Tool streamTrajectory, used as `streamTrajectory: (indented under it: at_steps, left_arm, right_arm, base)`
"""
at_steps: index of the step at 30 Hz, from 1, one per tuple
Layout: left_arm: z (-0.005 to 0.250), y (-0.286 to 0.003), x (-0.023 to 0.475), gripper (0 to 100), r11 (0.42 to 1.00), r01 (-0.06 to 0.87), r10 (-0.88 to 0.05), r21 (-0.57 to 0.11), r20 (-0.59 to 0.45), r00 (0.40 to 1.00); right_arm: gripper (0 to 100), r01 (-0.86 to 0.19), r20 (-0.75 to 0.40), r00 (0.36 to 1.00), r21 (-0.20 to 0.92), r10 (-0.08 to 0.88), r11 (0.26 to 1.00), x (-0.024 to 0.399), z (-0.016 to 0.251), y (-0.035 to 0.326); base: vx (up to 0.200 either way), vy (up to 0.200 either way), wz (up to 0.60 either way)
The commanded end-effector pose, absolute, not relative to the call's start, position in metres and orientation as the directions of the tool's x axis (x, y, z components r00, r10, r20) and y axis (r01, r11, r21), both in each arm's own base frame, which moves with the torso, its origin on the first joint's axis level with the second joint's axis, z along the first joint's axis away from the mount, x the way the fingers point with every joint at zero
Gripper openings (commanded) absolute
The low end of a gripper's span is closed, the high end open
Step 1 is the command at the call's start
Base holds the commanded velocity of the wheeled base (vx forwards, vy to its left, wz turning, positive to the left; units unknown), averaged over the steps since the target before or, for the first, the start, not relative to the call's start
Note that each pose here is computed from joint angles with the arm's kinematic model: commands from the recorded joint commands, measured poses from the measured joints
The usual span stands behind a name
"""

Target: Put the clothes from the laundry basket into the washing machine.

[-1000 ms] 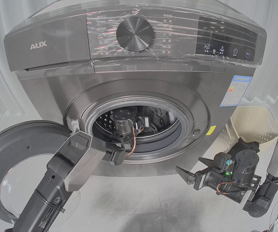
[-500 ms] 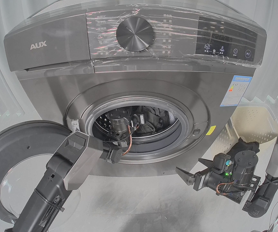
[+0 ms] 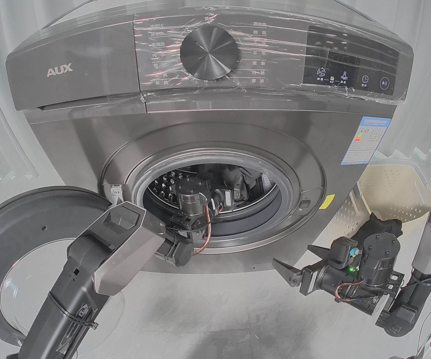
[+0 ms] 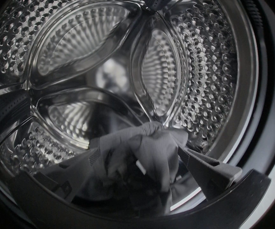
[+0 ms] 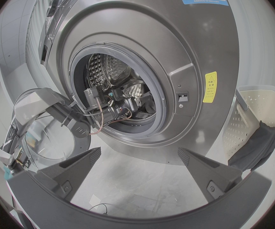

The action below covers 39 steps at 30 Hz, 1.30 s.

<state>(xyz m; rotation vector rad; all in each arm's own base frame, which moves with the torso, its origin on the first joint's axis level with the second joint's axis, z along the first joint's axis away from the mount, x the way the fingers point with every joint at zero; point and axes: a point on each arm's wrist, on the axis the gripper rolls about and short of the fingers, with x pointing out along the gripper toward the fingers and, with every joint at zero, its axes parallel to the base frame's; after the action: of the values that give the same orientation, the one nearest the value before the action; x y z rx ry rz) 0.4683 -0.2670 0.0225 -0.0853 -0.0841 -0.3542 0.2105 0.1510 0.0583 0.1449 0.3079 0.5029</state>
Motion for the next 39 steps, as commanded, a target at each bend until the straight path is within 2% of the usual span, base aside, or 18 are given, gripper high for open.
streamTrajectory:
  at_steps: [1, 5, 6, 7, 15, 19, 23, 28, 31, 35, 39]
  left_arm:
    - [0.055, -0.278, 0.400, 100, 0.902, 0.428, -0.425, -0.060, 0.054, 0.903]
    - [0.057, -0.280, 0.349, 100, 0.871, 0.488, -0.489, -0.050, -0.003, 0.872]
    - [0.057, -0.280, 0.349, 100, 0.871, 0.488, -0.489, -0.050, -0.003, 0.872]
    - [0.056, -0.280, 0.326, 100, 0.856, 0.515, -0.516, -0.050, -0.032, 0.856]
    - [0.069, -0.265, 0.266, 100, 0.820, 0.567, -0.571, -0.071, -0.053, 0.819]
    - [0.090, -0.242, 0.227, 100, 0.807, 0.578, -0.586, -0.119, -0.045, 0.809]
    - [0.107, -0.218, 0.200, 100, 0.809, 0.573, -0.582, -0.136, -0.036, 0.813]
    - [0.118, -0.197, 0.181, 100, 0.807, 0.572, -0.581, -0.148, -0.022, 0.814]
    - [0.128, -0.180, 0.167, 100, 0.804, 0.565, -0.573, -0.185, 0.010, 0.819]
    - [0.140, -0.158, 0.153, 100, 0.811, 0.554, -0.556, -0.187, 0.049, 0.830]
    - [0.141, -0.139, 0.152, 100, 0.846, 0.508, -0.508, -0.162, 0.046, 0.860]
  right_arm:
    - [100, -0.450, -0.249, 0.834, 0.212, 0.493, 0.868, 0.211, 0.059, 0.150]
    - [100, -0.451, -0.248, 0.833, 0.212, 0.494, 0.867, 0.210, 0.060, 0.150]
    - [100, -0.451, -0.248, 0.833, 0.212, 0.494, 0.867, 0.210, 0.060, 0.150]
    - [100, -0.451, -0.249, 0.833, 0.212, 0.494, 0.867, 0.210, 0.060, 0.150]
    - [100, -0.450, -0.249, 0.834, 0.210, 0.493, 0.868, 0.206, 0.062, 0.147]
    - [100, -0.455, -0.237, 0.836, 0.203, 0.495, 0.867, 0.198, 0.069, 0.142]
    - [100, -0.467, -0.209, 0.844, 0.170, 0.494, 0.868, 0.188, 0.079, 0.135]
    - [100, -0.450, -0.158, 0.866, 0.171, 0.475, 0.877, 0.180, 0.093, 0.128]
    - [100, -0.445, -0.142, 0.871, 0.172, 0.469, 0.879, 0.169, 0.099, 0.119]
    - [100, -0.425, -0.152, 0.881, 0.166, 0.448, 0.890, 0.166, 0.098, 0.111]
    - [100, -0.383, -0.144, 0.904, 0.144, 0.403, 0.912, 0.172, 0.100, 0.100]
  base:
    - [0.000, 0.000, 0.00]
    - [0.000, 0.000, 0.00]
    - [0.000, 0.000, 0.00]
    - [0.000, 0.000, 0.00]
    - [0.000, 0.000, 0.00]
    - [0.000, 0.000, 0.00]
    - [0.000, 0.000, 0.00]
    - [0.000, 0.000, 0.00]
    - [0.000, 0.000, 0.00]
    - [0.000, 0.000, 0.00]
    - [0.000, 0.000, 0.00]
